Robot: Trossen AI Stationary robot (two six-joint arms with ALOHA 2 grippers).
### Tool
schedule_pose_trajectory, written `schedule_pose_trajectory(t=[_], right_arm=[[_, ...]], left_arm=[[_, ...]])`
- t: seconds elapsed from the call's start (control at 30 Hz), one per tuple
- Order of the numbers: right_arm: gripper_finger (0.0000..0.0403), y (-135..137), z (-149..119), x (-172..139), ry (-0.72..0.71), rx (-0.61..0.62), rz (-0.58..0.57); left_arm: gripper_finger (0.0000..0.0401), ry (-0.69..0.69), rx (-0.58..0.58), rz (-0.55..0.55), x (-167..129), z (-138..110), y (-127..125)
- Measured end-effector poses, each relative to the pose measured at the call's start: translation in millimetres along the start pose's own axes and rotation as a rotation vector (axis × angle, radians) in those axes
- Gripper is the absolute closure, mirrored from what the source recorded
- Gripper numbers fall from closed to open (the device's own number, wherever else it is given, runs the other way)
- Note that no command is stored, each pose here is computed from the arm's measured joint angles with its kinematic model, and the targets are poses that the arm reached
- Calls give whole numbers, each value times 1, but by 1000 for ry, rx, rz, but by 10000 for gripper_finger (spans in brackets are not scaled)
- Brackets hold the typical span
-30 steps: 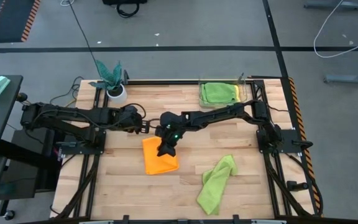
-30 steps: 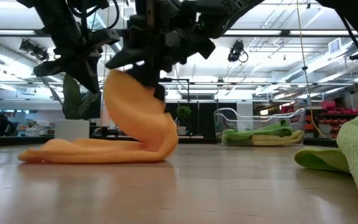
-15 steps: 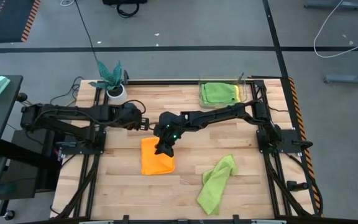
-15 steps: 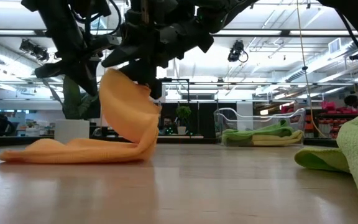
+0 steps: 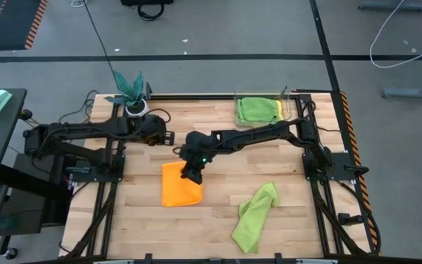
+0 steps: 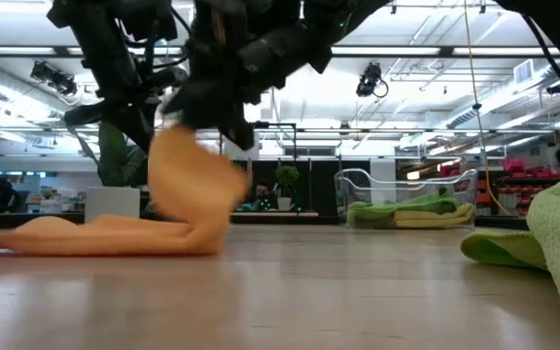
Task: Fold microfiber towels
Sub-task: Fold the orange towel
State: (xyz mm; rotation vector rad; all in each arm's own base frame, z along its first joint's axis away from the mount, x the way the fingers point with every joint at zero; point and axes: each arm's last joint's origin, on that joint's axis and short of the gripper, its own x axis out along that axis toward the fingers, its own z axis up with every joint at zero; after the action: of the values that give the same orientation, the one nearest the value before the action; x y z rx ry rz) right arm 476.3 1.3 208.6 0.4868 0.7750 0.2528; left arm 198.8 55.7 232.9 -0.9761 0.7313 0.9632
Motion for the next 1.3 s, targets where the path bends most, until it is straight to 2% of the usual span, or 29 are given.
schedule_pose_trajectory(t=[0.17, 0.47, 0.53, 0.63, 0.7, 0.83, 0.97, 1.13, 1.3], right_arm=[[293, -9, -9, 1, 53, -17, -139], [294, -7, -11, -4, 84, -11, -163], [294, -10, -10, -15, 101, 10, -224], [298, -23, -15, -29, 187, 22, -387], [306, -34, -24, -34, 281, 47, -429], [341, -43, -36, -33, 343, 37, -396], [393, -50, -51, -26, 382, 82, -317], [386, -55, -64, -25, 425, 103, -324], [397, -70, -63, -32, 422, 134, -343]], left_arm=[[379, 3, 6, 5, 2, 6, 3], [394, 8, 7, -33, 2, 10, 2], [386, 38, 16, -48, 2, 8, 1], [373, 63, 35, -62, 1, 3, -1], [369, 71, 47, -69, 0, 0, -3], [377, 91, 70, -82, -1, -6, -6], [394, 195, 128, -12, -4, -19, 0], [386, 353, 198, 160, -13, -44, 14], [387, 484, 254, 112, -20, -69, 7]])
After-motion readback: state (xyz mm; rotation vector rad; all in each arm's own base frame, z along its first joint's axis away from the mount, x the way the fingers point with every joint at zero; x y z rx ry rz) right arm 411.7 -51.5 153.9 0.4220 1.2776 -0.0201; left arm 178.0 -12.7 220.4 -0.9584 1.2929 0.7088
